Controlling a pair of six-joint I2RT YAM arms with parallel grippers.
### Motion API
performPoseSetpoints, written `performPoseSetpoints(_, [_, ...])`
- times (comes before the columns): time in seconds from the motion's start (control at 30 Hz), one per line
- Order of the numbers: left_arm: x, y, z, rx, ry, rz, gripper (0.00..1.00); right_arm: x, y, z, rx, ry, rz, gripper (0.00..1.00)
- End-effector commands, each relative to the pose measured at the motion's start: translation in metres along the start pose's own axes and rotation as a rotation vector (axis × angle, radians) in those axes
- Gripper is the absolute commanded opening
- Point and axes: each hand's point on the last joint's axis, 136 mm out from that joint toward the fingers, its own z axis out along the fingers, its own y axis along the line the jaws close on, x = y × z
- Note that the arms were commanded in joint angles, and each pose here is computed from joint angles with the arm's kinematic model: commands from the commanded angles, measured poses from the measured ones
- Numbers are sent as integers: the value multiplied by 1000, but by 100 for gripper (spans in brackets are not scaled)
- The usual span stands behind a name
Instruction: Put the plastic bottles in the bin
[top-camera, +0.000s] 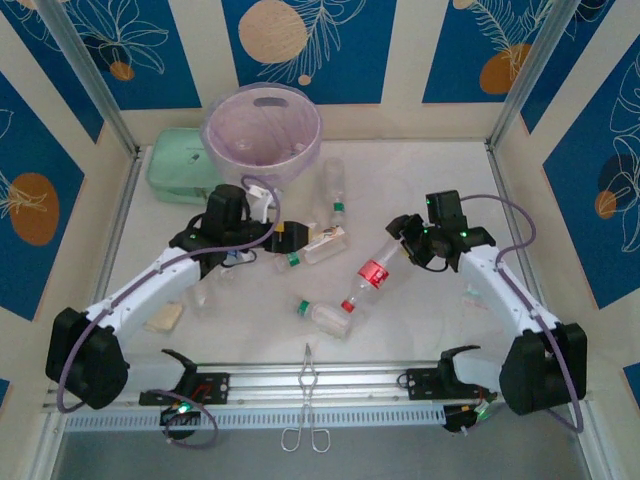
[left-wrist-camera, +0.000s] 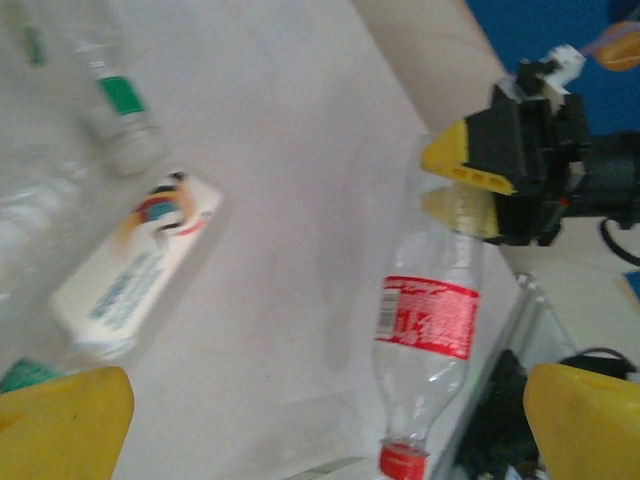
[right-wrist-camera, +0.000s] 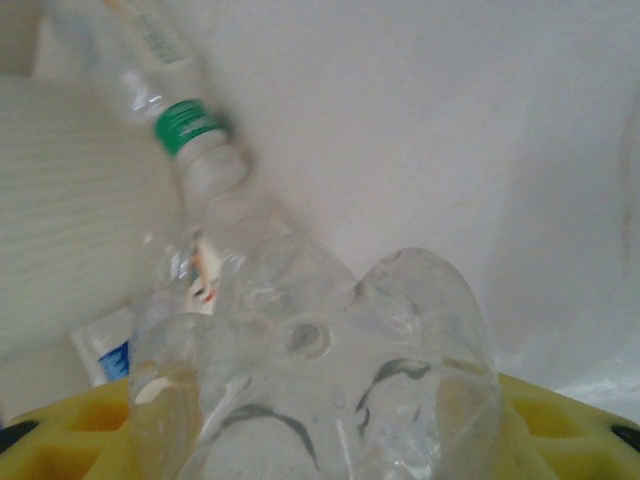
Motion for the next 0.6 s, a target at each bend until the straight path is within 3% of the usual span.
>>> performPoseSetpoints(0.0, [-11, -51, 9, 180, 6, 71, 100, 11, 45, -11, -212, 46, -157, 26])
performPoseSetpoints(0.17, [-1, -81, 27, 267, 57, 155, 100, 28, 93, -14, -348, 132, -297, 27])
performPoseSetpoints(0.33, [3, -82, 46, 233, 117, 236, 100, 39, 125, -12, -430, 176, -344, 27])
performPoseSetpoints(0.57, [10, -69, 70, 212, 141, 184, 100, 42, 147, -20, -496, 172, -342, 27])
